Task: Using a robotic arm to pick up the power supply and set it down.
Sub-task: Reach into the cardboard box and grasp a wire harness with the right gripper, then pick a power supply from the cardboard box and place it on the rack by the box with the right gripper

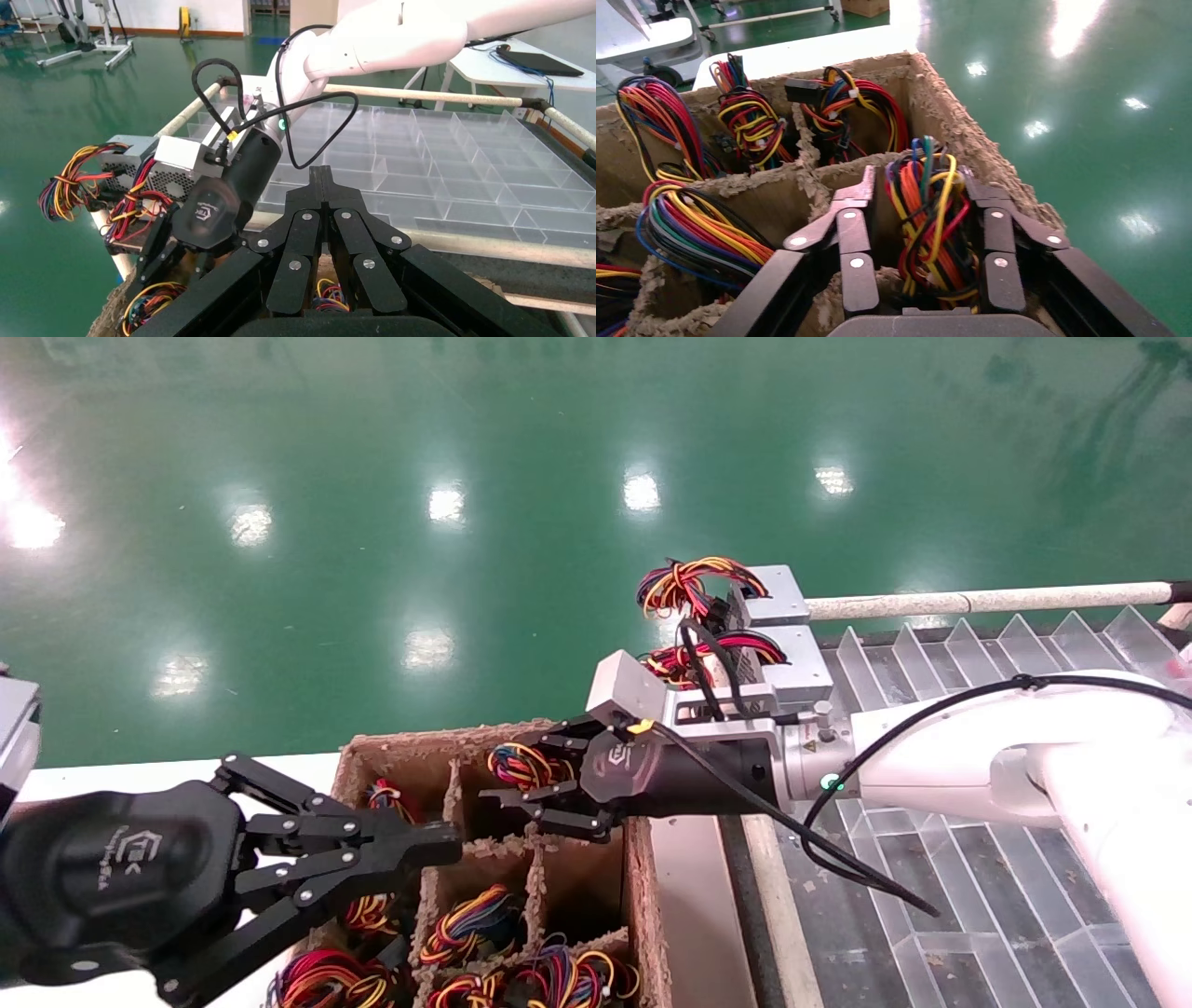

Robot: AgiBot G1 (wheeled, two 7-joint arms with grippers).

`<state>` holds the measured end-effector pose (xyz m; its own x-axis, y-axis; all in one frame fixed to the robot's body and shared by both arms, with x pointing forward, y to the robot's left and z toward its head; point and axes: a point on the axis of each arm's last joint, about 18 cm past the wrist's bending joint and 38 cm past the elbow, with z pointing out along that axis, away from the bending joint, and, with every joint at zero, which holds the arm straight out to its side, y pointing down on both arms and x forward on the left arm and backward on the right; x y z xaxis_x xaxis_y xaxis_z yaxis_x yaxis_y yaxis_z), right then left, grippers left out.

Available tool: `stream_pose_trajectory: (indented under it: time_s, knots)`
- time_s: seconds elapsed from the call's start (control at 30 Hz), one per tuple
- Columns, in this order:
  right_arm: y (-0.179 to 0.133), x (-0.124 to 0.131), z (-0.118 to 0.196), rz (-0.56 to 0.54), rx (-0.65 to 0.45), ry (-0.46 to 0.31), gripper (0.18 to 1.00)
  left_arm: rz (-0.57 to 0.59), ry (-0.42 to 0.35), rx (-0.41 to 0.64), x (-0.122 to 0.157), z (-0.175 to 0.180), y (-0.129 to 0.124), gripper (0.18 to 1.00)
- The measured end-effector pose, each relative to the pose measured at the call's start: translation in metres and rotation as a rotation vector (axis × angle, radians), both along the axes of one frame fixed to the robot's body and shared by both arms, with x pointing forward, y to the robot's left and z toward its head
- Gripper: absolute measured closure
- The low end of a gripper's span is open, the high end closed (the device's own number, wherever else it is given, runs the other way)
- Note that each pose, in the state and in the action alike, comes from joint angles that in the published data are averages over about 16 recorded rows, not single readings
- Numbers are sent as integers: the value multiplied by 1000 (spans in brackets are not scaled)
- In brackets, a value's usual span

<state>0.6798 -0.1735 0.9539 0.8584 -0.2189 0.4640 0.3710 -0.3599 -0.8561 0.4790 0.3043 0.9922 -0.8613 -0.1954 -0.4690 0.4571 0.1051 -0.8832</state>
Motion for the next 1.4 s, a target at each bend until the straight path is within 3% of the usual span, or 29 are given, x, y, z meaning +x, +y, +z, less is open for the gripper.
stream_pose_trajectory:
  time_s: [0.4, 0.73, 1.03, 1.4]
  knots:
    - [-16, -1, -1, -16, 13, 4, 845, 0, 0, 0, 0, 0, 0, 993]
    - [-29, -10, 13, 5, 83, -6, 911, 0, 0, 0, 0, 0, 0, 993]
    - [-40, -24, 59, 53, 180, -89, 922, 0, 0, 0, 0, 0, 0, 993]
    - [-82, -62, 140, 68, 223, -281, 926, 0, 0, 0, 0, 0, 0, 993]
